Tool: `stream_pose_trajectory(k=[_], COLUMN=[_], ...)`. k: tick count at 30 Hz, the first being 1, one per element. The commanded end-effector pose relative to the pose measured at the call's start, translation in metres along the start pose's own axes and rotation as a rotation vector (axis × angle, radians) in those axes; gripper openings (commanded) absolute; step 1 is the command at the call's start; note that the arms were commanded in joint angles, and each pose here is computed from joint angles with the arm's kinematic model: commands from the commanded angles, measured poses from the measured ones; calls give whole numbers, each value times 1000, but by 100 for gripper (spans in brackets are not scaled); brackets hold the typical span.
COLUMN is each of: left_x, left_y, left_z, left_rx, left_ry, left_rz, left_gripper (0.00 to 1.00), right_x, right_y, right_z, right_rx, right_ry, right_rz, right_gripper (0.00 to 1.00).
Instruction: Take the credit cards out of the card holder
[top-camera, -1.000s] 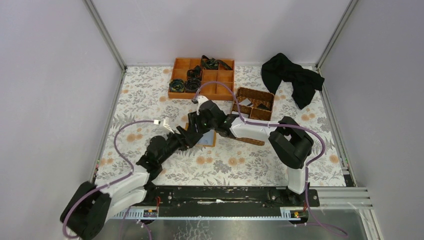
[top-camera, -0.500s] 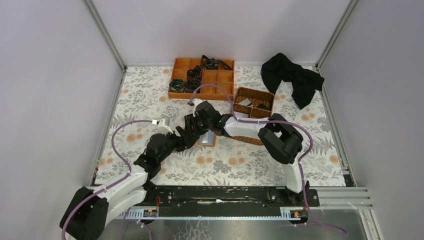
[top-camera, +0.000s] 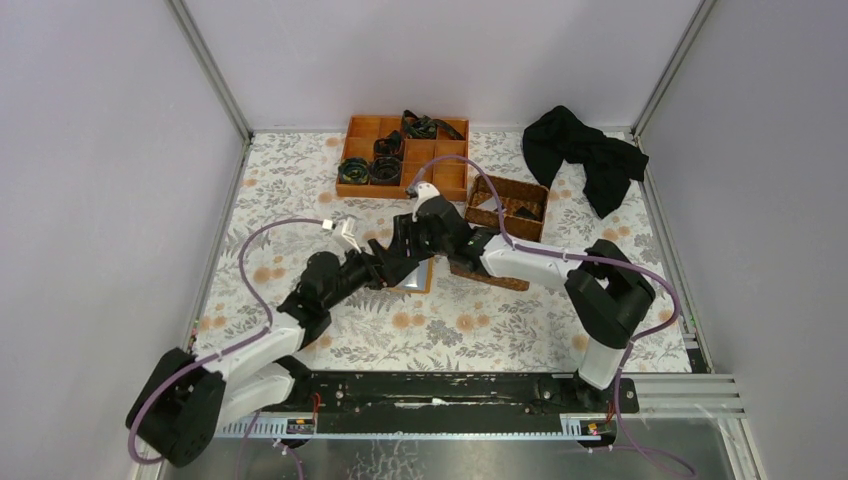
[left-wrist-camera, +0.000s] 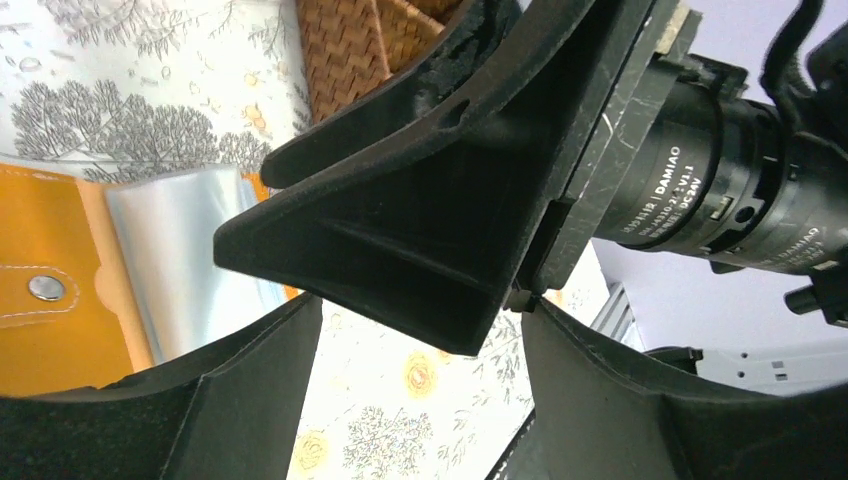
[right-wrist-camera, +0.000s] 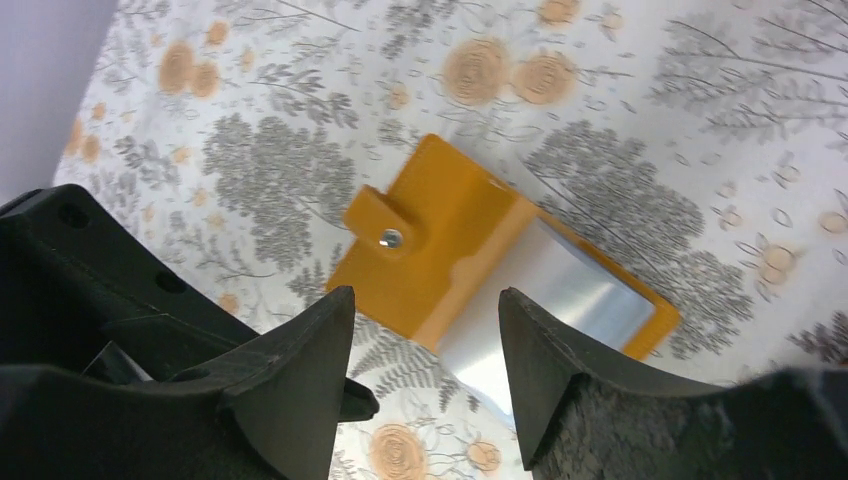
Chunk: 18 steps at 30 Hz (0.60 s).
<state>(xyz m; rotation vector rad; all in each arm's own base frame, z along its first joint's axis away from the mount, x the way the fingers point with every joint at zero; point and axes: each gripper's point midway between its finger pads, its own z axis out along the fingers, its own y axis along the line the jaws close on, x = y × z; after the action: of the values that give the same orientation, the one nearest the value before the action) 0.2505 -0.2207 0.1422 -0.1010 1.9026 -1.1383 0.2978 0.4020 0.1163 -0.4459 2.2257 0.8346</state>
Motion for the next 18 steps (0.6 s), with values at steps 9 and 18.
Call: stream_pose_trajectory(k=[9, 18], left_x=[39, 41], left_y=[159, 162], left_z=[-27, -22], left_rx=[-684, -723], left_ry=[91, 115], left_rz=[-45, -76], left_gripper=[77, 78], right_x=[46, 60], right_y=[-33, -43], right_z=[-29, -36], right_rx=[61, 100], right_ry=[78, 102], right_rz=[94, 119], right_gripper=[63, 67])
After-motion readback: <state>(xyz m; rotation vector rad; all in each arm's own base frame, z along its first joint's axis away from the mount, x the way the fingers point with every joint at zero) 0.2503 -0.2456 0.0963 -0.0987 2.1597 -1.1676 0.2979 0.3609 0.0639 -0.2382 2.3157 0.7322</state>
